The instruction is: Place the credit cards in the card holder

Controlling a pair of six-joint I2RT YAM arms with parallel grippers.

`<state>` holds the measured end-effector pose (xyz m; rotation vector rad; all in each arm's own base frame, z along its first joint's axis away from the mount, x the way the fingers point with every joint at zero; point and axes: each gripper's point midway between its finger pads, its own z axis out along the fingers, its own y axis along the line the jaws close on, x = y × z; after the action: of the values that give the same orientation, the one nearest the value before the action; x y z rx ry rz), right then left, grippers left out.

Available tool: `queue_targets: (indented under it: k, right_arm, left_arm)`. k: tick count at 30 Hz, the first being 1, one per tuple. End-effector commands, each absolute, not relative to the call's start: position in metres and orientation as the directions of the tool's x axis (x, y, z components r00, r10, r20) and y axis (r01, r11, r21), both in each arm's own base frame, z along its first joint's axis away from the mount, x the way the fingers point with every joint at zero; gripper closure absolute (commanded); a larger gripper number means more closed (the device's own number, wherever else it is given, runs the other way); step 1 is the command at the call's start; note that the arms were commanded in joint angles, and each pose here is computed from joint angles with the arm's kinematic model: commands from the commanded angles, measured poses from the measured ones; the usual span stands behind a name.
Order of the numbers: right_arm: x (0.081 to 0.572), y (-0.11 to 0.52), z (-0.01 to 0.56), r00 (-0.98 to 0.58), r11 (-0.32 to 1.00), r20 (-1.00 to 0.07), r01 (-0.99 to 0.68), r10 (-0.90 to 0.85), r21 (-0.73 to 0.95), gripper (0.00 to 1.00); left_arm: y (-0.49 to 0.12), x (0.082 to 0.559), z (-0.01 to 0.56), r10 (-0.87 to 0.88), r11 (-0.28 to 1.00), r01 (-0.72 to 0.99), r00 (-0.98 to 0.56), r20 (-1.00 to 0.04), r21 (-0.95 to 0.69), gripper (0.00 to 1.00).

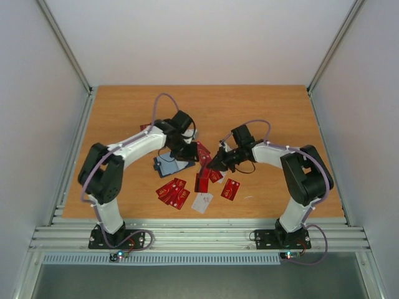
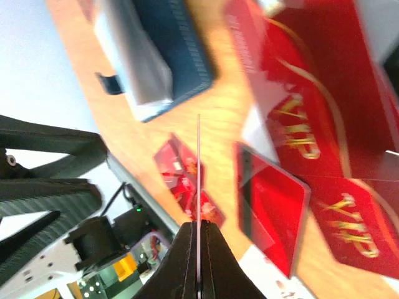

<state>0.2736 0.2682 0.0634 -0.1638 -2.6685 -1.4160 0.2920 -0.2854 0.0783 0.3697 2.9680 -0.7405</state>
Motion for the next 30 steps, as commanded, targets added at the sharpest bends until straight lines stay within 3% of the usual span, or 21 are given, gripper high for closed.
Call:
queue_targets:
  k: [1,5,14,23,30]
  right_arm:
    - [0.281,0.276,0.122,-0.998,0.472,0.046,0.026,-0.032,0.881,0.99]
    - [0.285,0.282,0.164,-0.997,0.404,-0.032,-0.056,-0.065,0.913,0.99]
    - [0.283,0.293,0.260,-0.966,0.163,-0.218,-0.239,-0.138,0.957,0.99]
    - [0.277,0.295,0.327,-0.918,-0.026,-0.359,-0.360,-0.165,0.932,0.99]
    - [0.278,0.297,0.355,-0.903,-0.110,-0.399,-0.385,-0.161,0.916,0.99]
  left_arm:
    - [-0.267,0.306,0.144,0.167,0.831,0.267,-0.956,-0.240,-0.487,0.66]
    - [-0.261,0.295,0.187,0.183,0.749,0.318,-0.942,-0.280,-0.582,0.54]
    - [-0.250,0.271,0.278,0.151,0.507,0.401,-0.913,-0.380,-0.763,0.45]
    - [-0.256,0.259,0.327,0.096,0.267,0.419,-0.908,-0.408,-0.868,0.49]
    - [-0.258,0.263,0.328,0.075,0.256,0.393,-0.919,-0.387,-0.883,0.53]
